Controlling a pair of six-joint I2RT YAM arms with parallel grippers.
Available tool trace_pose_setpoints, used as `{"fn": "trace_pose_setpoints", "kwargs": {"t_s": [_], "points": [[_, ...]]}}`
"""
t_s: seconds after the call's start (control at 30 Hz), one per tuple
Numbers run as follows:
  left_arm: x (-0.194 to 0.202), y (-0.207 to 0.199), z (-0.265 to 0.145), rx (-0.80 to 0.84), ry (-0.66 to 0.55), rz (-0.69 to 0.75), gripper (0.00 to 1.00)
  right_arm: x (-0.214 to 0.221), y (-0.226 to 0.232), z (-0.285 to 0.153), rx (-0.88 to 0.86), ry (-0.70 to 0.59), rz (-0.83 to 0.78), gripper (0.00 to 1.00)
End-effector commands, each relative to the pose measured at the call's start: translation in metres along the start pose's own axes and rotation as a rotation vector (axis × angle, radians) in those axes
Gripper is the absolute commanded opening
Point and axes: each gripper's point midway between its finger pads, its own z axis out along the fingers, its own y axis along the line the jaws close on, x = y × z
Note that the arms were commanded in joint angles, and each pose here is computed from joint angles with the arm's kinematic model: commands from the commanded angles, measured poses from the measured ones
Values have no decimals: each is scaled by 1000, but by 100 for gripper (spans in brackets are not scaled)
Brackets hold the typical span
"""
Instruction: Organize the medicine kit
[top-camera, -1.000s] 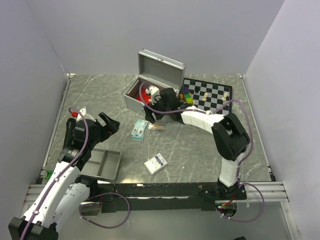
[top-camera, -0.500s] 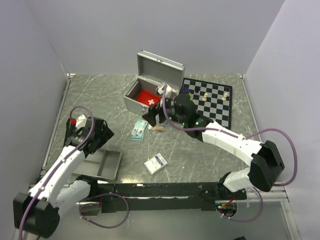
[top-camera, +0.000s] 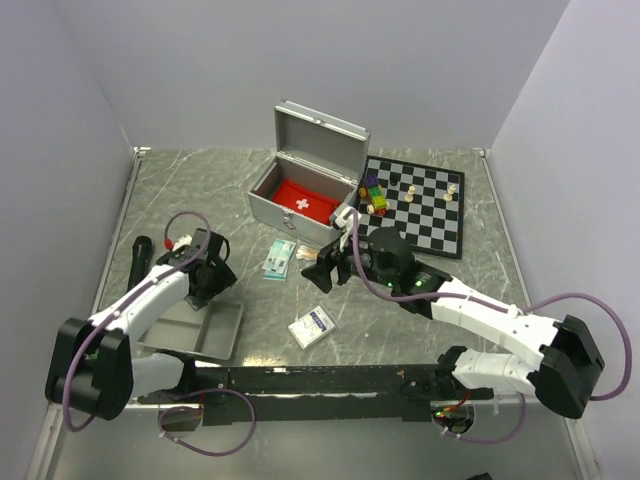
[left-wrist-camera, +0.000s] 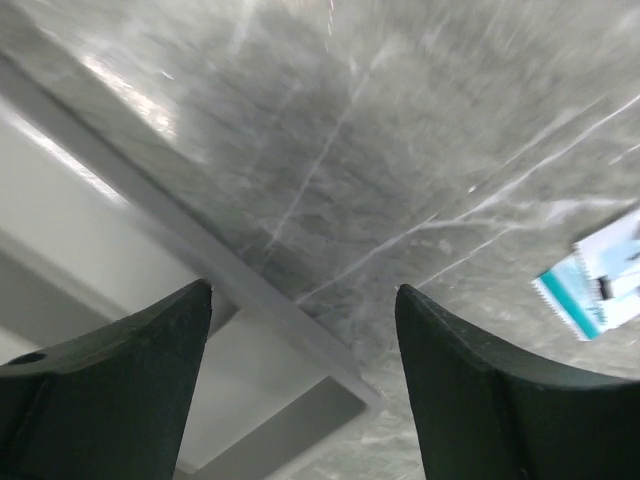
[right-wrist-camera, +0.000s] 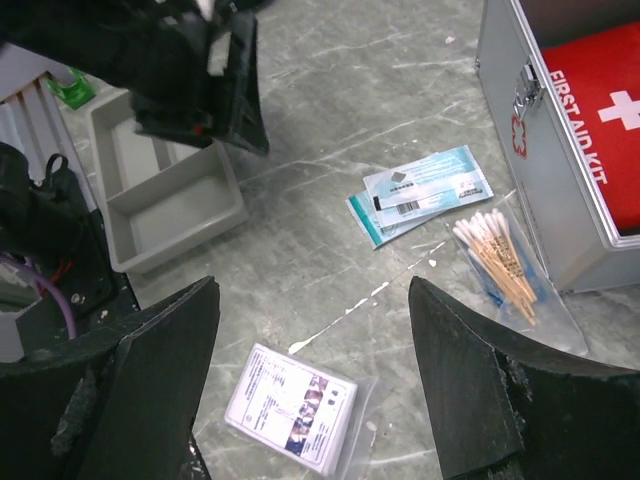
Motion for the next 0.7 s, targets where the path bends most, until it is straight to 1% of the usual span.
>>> {"fn": "trace_pose_setpoints", "kwargs": {"t_s": [0.0,0.13,0.2,0.33,0.53,0.6,0.67], "points": [[27,-10,15,72,102,29,71,-13,8,-12,-23,-62,1,82],[27,-21,16,132,96,25,57,-15,9,-17,-18,-69,0,82],[23,-31,12,171,80,16,45,-18,10,-21,-15,-75,-1,82],[20,-64,0,281,67,-38,24,-21,3,-26,30,-80,-3,82],[29,-107,0,297,70,-124,11,-3,-14,-24,122,-8,12,82],[32,-119,1,312,86,-158,10,7,-21,-22,155,17,34,83],[36,-132,2,328,107,-183,9,28,-24,-22,171,86,53,83]]}}
